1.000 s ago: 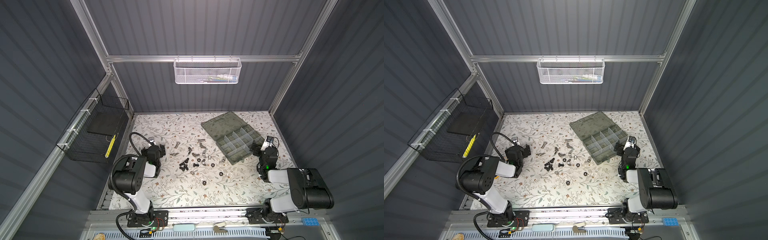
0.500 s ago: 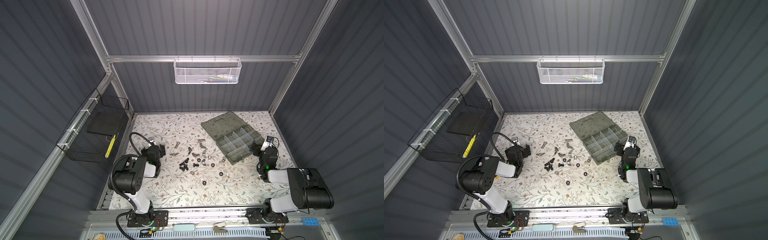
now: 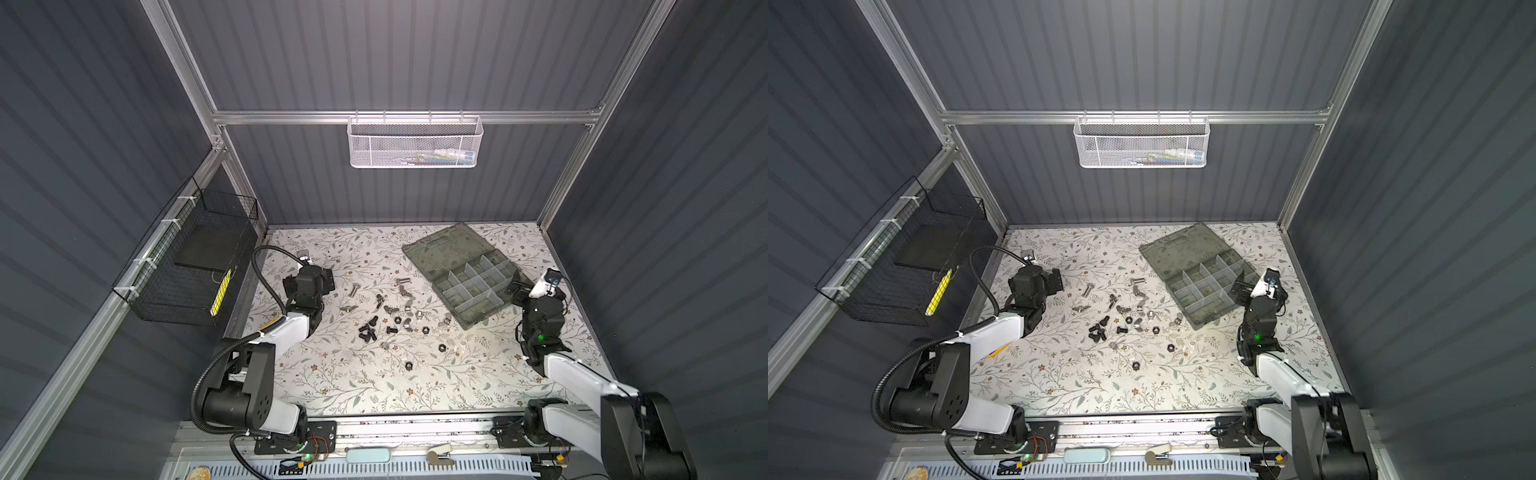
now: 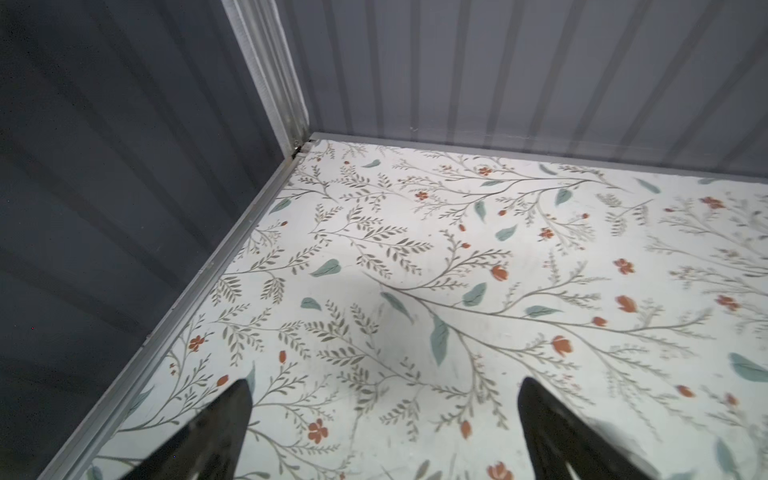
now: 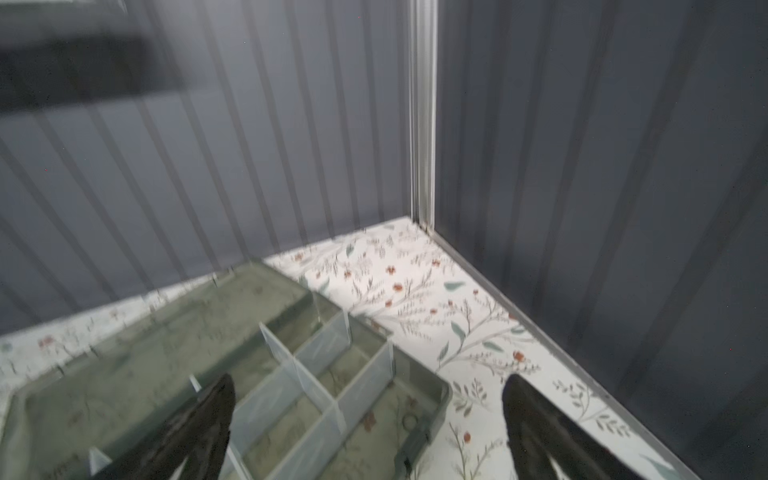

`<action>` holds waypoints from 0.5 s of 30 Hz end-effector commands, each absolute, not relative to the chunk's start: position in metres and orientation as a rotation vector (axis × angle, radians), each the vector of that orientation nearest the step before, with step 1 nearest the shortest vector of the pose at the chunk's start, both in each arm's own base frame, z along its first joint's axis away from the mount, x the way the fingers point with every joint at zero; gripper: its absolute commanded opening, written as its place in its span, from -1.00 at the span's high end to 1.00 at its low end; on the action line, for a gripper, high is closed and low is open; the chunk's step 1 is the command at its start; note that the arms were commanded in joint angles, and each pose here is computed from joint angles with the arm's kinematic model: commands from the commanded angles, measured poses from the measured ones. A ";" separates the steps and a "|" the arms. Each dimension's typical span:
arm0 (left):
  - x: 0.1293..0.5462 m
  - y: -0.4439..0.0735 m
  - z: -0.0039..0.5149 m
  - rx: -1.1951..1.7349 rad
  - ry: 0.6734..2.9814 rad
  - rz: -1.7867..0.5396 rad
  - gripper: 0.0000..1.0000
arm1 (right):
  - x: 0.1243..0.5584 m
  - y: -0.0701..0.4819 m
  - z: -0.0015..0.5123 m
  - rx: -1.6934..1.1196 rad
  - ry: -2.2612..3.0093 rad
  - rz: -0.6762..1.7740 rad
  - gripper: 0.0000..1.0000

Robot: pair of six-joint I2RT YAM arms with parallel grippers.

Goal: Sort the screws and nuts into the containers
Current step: 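Move the left gripper toward the parts pile while the right gripper approaches the organizer box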

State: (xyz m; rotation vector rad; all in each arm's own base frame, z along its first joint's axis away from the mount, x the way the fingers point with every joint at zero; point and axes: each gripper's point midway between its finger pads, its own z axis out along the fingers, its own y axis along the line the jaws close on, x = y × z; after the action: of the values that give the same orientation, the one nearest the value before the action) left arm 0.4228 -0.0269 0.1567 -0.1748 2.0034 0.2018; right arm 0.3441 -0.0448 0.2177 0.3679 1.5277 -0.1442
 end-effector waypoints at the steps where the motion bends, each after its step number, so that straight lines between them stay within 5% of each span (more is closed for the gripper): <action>1: 0.408 -0.051 0.160 -0.159 2.143 0.107 -0.99 | 0.327 -0.052 0.196 0.498 1.534 -0.075 -0.98; 7: 0.400 -0.082 0.186 -0.236 2.246 -0.164 -0.99 | 0.339 -0.029 0.186 0.489 1.641 0.201 -0.98; 15: 0.384 -0.097 0.161 -0.409 2.191 -0.424 -0.99 | 0.355 0.008 0.185 0.416 1.949 0.185 -0.98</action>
State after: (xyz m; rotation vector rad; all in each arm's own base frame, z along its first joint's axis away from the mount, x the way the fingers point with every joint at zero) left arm 0.3954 -0.0890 0.1844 -0.3196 2.1663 -0.2927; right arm 0.3611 -0.0122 0.2092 0.4497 1.7525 0.1954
